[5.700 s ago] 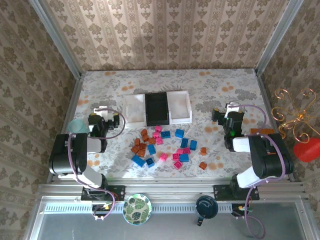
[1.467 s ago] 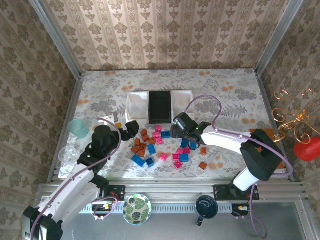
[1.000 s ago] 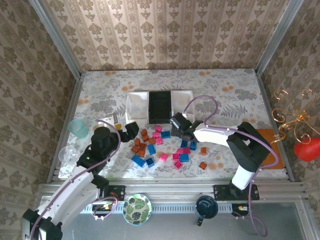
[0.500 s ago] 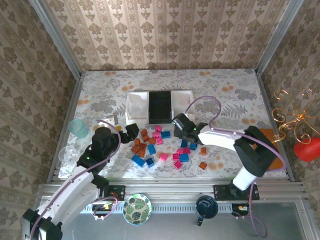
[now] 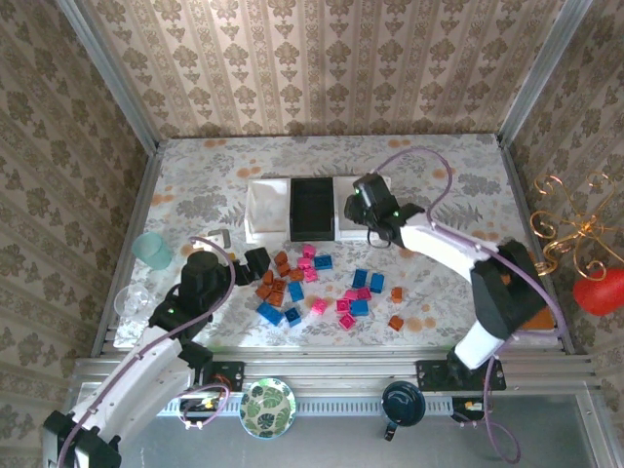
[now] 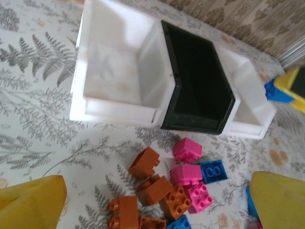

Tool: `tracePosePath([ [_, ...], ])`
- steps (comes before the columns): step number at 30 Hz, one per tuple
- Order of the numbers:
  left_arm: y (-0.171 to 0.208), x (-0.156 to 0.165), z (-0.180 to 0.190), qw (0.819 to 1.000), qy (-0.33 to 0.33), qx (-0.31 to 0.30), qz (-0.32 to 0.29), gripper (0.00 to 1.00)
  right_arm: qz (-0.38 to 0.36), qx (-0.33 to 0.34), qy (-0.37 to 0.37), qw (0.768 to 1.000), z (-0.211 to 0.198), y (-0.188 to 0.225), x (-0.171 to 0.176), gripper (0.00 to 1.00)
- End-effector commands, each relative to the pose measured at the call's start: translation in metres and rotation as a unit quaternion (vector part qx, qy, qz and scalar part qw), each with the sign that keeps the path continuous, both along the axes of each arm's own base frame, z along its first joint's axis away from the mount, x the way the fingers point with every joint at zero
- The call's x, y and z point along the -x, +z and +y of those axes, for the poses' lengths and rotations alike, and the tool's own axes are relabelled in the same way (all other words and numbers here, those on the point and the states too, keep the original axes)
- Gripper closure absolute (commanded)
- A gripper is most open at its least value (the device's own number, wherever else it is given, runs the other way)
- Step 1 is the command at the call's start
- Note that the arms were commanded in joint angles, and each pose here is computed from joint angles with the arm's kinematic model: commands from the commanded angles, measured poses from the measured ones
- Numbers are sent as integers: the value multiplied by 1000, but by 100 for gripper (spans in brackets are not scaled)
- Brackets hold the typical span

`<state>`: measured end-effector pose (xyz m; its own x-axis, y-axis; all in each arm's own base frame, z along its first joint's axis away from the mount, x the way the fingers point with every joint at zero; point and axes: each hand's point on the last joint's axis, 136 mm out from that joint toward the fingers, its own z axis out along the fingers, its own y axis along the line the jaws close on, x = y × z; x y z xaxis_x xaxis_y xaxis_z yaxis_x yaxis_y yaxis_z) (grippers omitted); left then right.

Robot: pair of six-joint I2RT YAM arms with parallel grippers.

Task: Sort the legos into containers by color
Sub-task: Place the lego in the container, then pick up the lego from the center of the table.

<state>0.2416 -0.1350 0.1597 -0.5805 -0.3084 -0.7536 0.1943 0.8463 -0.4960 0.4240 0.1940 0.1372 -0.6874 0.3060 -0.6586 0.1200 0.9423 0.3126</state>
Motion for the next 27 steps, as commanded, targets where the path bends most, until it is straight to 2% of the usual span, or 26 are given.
tracePosePath([
  [1,-7,8,5,1000,7,-11,26,2,21,17,15,1000,8,-12,-25,53],
  [4,-16,12,6,999,6,-18,48,4,24,23,19,999,14,-14,-39,28],
  [7,-24,16,8,997,6,-30,69,5,7,11,21,1000,16,3,-40,21],
  [11,-34,23,8,995,-3,-41,96,5,-28,-9,35,999,18,29,-20,20],
  [14,-48,29,6,992,-9,-43,119,11,-51,-15,55,997,20,41,11,19],
  [20,-81,40,0,985,-19,-46,168,27,-34,-18,71,997,13,18,71,19],
  [27,-93,40,-9,982,-37,-74,169,25,-28,-25,59,998,-3,9,99,19],
])
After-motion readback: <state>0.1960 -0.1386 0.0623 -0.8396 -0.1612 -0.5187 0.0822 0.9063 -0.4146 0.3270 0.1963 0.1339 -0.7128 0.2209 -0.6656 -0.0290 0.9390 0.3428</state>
